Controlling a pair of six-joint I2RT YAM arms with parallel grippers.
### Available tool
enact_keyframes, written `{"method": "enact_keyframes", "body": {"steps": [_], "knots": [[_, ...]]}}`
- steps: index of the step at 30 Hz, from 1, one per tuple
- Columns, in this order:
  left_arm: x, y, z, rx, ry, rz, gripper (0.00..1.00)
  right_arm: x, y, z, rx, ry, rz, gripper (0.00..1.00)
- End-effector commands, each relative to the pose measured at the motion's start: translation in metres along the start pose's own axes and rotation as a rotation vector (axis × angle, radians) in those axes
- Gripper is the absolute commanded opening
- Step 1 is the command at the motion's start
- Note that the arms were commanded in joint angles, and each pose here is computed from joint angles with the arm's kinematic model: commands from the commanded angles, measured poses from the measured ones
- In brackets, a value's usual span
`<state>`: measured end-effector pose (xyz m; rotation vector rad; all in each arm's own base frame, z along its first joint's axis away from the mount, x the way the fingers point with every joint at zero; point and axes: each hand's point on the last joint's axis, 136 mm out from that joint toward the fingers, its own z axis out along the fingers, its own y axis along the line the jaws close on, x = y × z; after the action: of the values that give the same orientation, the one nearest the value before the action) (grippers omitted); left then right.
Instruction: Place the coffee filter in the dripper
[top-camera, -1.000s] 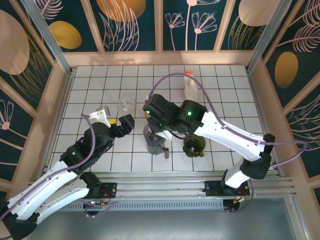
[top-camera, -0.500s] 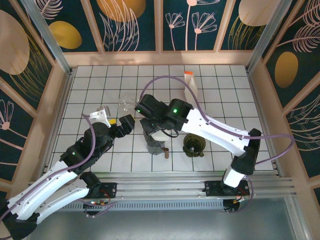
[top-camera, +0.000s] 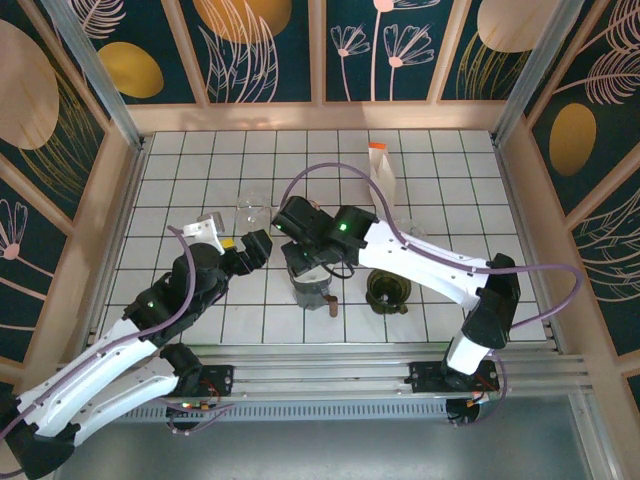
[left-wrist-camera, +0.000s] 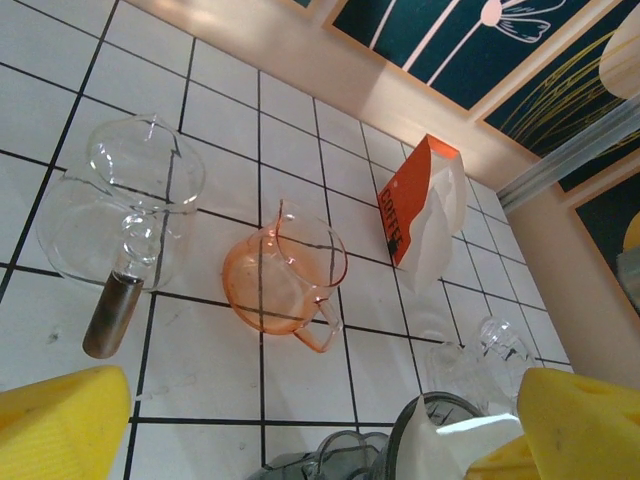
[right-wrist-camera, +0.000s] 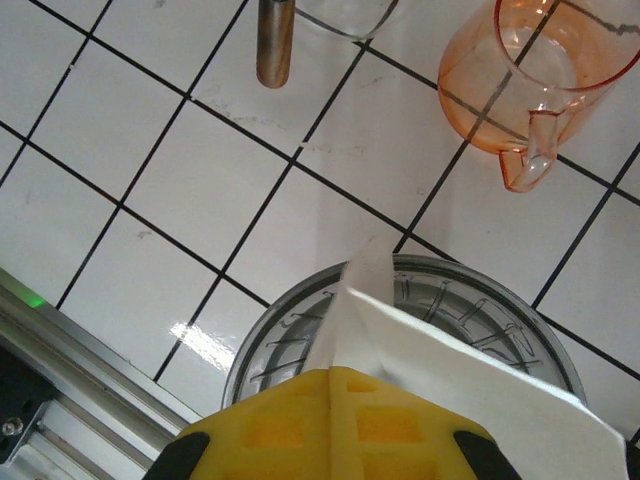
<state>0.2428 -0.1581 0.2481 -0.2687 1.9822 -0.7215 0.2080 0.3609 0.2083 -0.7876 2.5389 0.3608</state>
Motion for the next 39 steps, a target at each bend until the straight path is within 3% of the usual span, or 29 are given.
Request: {"method": "enact_keyframes", "body": {"steps": [1, 3, 9, 15, 22, 26, 31, 35, 39], "knots": [[-0.004, -0.008, -0.001, 0.024, 0.0, -0.004, 0.99, -0.006, 0.001, -0.01, -0.037, -0.05, 0.016, 0.0], [-0.004, -0.007, -0.001, 0.019, 0.0, -0.012, 0.99, -0.006, 0.001, -0.011, -0.044, -0.06, 0.022, 0.02], [-0.009, -0.001, -0.004, -0.015, -0.025, -0.045, 0.99, -0.014, -0.004, -0.029, -0.05, -0.136, 0.049, 0.34], [-0.009, -0.001, -0.005, -0.004, -0.03, -0.061, 0.99, -0.026, -0.009, -0.055, -0.063, -0.238, 0.079, 0.49], [0.013, -0.023, 0.008, 0.08, 0.098, 0.014, 0.99, -0.03, -0.021, -0.074, -0.071, -0.345, 0.124, 0.56], [0.039, -0.037, 0.019, 0.139, 0.23, 0.068, 0.92, -0.019, -0.042, -0.073, -0.029, -0.375, 0.164, 0.58], [0.055, -0.043, 0.021, 0.179, 0.309, 0.09, 0.93, -0.005, -0.061, -0.076, -0.083, -0.428, 0.229, 0.65], [0.065, -0.046, 0.017, 0.2, 0.366, 0.097, 0.91, 0.002, -0.068, -0.07, -0.151, -0.427, 0.252, 0.72], [0.076, -0.043, 0.016, 0.203, 0.411, 0.098, 0.87, 0.01, -0.071, -0.055, -0.164, -0.395, 0.258, 0.7]]}}
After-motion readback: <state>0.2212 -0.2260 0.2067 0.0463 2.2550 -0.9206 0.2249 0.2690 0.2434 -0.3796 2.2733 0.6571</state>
